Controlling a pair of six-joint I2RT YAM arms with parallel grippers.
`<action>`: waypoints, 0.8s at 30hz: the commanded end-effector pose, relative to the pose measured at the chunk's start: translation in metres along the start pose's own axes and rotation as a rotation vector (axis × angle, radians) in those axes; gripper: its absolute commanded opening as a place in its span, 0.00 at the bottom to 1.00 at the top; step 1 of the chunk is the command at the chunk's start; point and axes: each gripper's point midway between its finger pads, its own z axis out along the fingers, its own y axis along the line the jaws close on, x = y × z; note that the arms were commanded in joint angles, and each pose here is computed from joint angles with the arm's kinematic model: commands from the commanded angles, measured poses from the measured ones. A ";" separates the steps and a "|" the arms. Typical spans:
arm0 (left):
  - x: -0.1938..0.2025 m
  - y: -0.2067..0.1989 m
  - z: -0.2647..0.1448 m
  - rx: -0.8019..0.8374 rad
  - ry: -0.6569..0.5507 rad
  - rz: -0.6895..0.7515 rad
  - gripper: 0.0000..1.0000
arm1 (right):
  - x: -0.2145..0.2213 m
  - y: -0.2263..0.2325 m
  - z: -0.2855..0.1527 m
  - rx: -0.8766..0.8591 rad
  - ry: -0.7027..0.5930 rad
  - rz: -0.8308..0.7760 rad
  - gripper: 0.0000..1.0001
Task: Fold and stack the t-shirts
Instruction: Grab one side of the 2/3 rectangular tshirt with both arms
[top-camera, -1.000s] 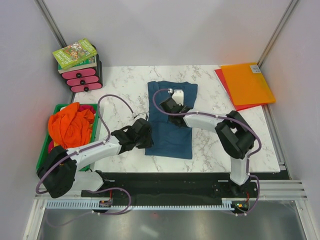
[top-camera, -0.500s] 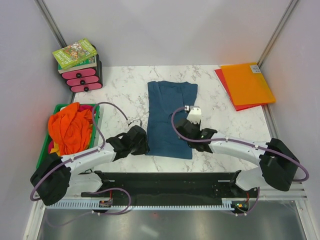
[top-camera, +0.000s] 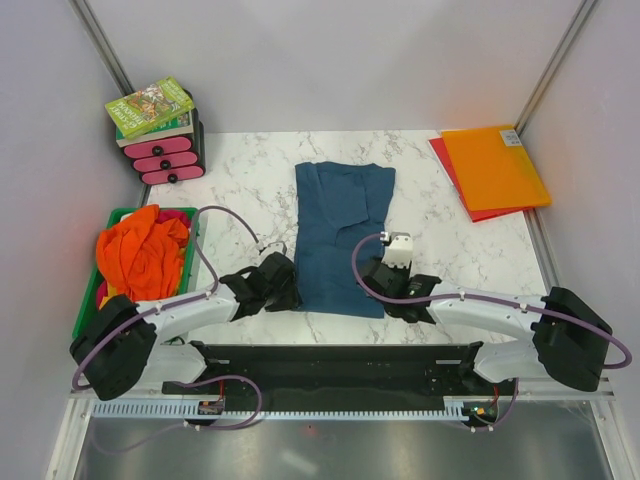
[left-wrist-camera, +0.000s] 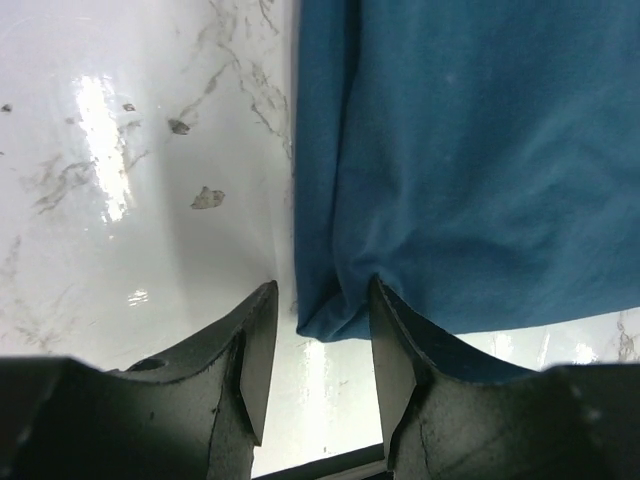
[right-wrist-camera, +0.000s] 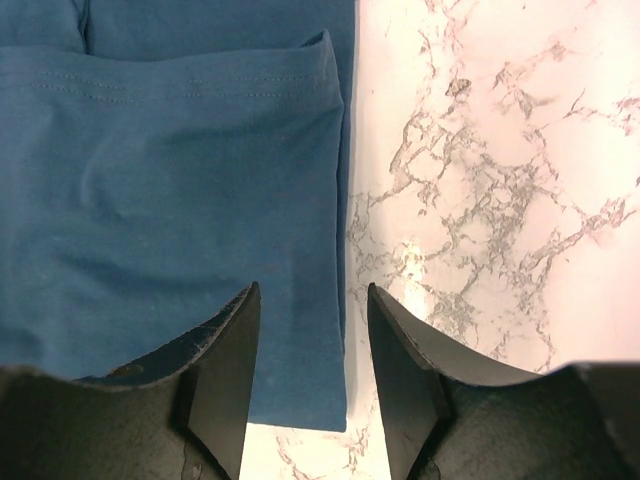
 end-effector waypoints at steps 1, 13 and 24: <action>0.011 -0.002 0.007 0.009 0.038 -0.042 0.49 | 0.004 -0.006 -0.003 0.008 -0.014 0.041 0.54; 0.015 0.001 0.005 0.001 0.046 -0.061 0.02 | 0.037 -0.022 -0.019 -0.015 0.030 0.092 0.54; 0.017 0.003 0.003 -0.001 0.053 -0.063 0.02 | 0.062 -0.005 -0.009 -0.011 0.093 0.075 0.54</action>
